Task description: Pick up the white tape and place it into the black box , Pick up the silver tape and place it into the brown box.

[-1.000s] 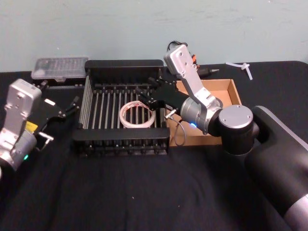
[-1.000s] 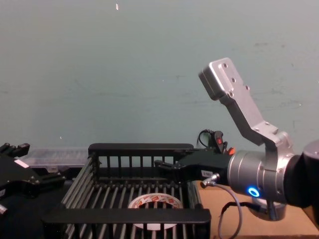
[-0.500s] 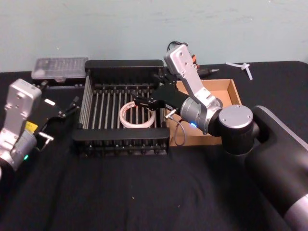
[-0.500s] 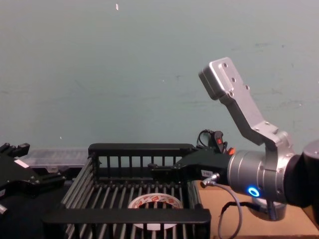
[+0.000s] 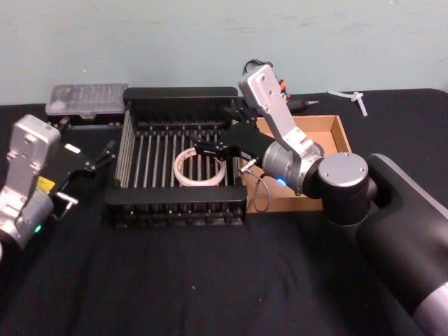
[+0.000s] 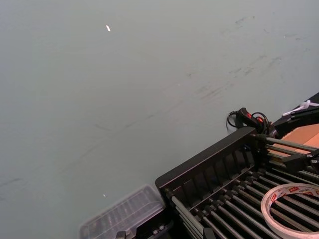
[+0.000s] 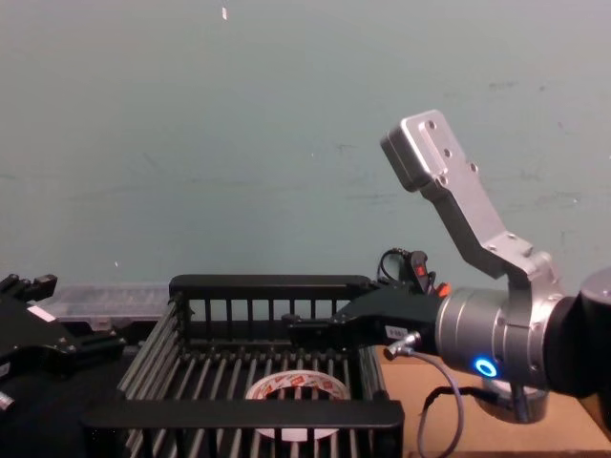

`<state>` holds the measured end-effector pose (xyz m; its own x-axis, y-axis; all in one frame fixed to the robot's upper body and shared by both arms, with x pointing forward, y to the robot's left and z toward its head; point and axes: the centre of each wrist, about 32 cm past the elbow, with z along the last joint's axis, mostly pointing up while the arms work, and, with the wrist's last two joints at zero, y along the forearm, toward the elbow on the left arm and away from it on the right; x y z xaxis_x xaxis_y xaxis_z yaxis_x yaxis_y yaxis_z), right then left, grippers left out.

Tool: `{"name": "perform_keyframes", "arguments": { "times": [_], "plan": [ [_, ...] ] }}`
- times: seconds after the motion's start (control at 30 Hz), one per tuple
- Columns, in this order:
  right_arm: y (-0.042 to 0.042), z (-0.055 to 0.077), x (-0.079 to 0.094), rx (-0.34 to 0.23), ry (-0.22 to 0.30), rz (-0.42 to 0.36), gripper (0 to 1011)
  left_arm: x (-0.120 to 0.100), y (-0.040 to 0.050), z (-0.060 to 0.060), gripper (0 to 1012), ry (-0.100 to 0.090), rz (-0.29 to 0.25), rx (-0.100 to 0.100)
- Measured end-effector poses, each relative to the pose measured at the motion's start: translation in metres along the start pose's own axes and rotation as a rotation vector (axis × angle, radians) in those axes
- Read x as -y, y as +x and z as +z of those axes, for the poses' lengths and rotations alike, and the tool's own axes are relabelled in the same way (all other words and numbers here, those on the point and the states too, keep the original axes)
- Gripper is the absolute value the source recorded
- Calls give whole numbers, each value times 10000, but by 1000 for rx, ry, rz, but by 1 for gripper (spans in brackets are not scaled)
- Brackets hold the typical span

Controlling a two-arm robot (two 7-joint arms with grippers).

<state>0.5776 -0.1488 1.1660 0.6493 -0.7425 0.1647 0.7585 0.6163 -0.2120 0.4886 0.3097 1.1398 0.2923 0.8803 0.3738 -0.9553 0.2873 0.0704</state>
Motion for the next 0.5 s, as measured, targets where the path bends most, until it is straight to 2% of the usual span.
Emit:
{"name": "perform_keyframes", "arguments": {
  "times": [0.23,0.5],
  "plan": [
    [29,57,69,-6,32,-8,1002,0,0,0,1001,0,0,0],
    [92,190,261,-8,99,-54,1003,0,0,0,1001,0,0,0]
  ]
}}
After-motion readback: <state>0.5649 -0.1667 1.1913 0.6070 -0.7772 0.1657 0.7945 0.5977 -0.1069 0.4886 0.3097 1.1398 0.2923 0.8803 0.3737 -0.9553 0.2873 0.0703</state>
